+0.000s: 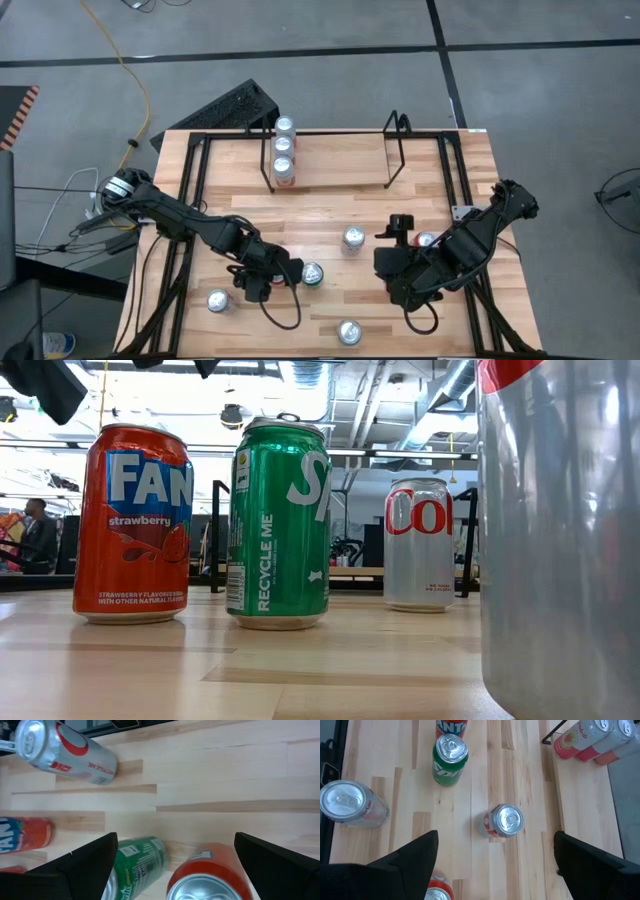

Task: Place canned beverage on shelf
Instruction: Put the top left red soda can on the shelf

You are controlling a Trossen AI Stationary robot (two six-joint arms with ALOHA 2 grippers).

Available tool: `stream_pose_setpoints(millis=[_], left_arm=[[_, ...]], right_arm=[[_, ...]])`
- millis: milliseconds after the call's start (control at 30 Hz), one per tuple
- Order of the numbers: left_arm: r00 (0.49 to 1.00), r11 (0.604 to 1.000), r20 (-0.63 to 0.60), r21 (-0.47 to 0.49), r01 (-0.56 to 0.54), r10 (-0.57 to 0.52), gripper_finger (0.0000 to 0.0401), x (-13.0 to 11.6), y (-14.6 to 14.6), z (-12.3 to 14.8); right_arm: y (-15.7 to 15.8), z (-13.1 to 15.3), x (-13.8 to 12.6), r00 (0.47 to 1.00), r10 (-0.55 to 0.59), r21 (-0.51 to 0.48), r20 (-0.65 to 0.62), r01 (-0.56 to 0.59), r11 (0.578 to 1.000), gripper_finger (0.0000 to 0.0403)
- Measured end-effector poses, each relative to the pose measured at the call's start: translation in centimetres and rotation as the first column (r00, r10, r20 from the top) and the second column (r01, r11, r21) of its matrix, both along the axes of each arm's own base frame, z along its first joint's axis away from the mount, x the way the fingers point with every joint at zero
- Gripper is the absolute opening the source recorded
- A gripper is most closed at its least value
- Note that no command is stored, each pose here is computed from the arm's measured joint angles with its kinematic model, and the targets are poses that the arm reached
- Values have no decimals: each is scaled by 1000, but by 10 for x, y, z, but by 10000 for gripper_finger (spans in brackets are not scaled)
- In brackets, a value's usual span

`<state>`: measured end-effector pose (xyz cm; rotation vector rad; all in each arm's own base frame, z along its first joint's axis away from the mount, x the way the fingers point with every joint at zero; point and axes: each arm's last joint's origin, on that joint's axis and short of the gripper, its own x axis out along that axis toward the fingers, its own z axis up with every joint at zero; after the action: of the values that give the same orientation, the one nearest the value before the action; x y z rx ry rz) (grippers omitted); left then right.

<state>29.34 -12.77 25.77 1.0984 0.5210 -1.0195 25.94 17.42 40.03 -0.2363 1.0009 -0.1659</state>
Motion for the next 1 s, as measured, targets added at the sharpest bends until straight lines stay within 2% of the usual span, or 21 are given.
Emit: stream_pose_setpoints(millis=[367,500,667,833,900,1000], left_arm=[[999,1000,40,13,-15,15,387,3,0,2],[996,996,7,-32,-83,84,387,3,0,2],[976,971,-66,-109,-212,206,387,3,0,2],[985,980,-29,-99,-175,173,387,4,-1,3],[981,974,-35,-120,-193,191,387,5,-1,4],[959,944,-69,-170,-282,274,387,7,-1,5]], right_arm=[[3,2,3,999,-1,29,39,0,1000,370],[3,2,4,999,-1,33,44,0,999,370],[3,2,4,999,-1,33,44,-1,999,370],[3,2,4,999,0,33,44,-1,999,370],[3,1,4,999,48,26,19,-48,998,370],[2,1,5,988,154,-1,-27,-154,988,370]])
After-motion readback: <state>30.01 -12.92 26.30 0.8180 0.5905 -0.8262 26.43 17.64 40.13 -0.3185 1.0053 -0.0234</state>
